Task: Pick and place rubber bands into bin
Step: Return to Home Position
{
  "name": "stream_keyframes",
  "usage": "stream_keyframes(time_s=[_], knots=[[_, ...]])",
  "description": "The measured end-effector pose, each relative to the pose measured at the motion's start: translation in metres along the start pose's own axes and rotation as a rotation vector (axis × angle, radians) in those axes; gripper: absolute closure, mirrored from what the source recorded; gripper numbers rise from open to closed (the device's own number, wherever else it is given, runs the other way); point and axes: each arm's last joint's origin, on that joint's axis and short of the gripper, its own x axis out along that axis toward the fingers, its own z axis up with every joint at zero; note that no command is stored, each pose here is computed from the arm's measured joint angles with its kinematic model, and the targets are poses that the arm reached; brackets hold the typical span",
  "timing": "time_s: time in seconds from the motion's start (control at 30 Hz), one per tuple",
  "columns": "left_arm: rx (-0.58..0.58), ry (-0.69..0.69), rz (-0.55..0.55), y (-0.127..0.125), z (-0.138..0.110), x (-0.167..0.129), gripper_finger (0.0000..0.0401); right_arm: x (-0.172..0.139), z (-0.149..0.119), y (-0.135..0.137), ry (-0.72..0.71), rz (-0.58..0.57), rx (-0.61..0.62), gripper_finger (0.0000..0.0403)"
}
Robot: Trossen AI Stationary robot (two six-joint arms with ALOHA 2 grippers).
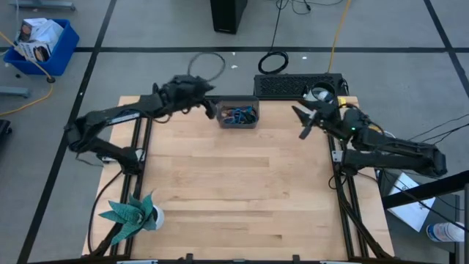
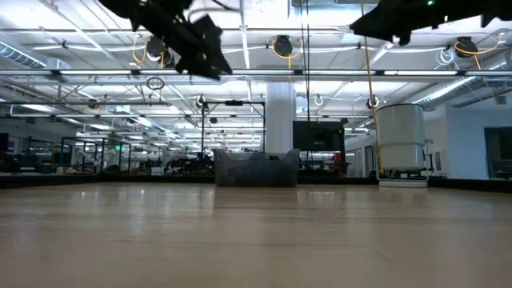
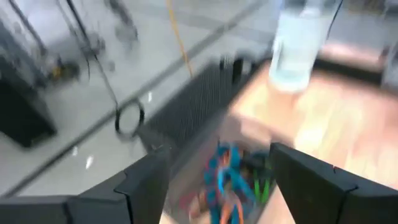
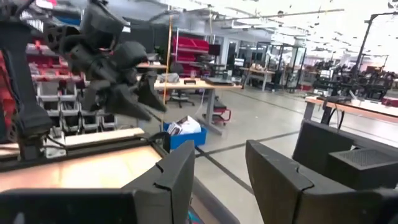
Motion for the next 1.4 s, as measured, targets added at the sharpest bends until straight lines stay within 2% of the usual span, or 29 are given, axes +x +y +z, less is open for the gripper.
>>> stream_keyframes(time_s=[0.07,0.2,0.33,0.47,0.7,0.93,1.2,1.4], knots=[[0.005,-0.088,-0.015,0.004,0.008,-0.012,0.0118,-0.007,0.003,-0.003,-0.014,0.0,0.014,0.0261],[0.004,-0.088,-0.086,0.007,0.011,-0.035,0.0117,-0.018,0.003,-0.006,0.01,0.004,0.031,0.0261],[0.008,-0.133,-0.152,0.01,0.017,-0.076,0.012,-0.033,0.002,-0.01,0.037,0.007,0.04,0.0261],[0.012,-0.261,-0.175,0.012,0.017,-0.117,0.0121,-0.046,0.0,-0.014,0.064,0.009,0.071,0.0261],[-0.054,-0.368,-0.186,0.014,-0.033,-0.16,0.0121,-0.055,-0.007,-0.016,0.064,0.009,0.075,0.0261],[-0.135,-0.458,-0.215,0.014,-0.082,-0.178,0.0121,-0.058,-0.03,-0.012,0.007,0.06,0.087,0.0261],[-0.167,-0.565,-0.207,0.015,-0.116,-0.2,0.0121,-0.076,-0.036,-0.017,-0.084,0.053,0.124,0.0261],[-0.206,-0.572,-0.186,0.015,-0.138,-0.195,0.0121,-0.077,-0.052,-0.015,-0.093,0.053,0.171,0.0261]])
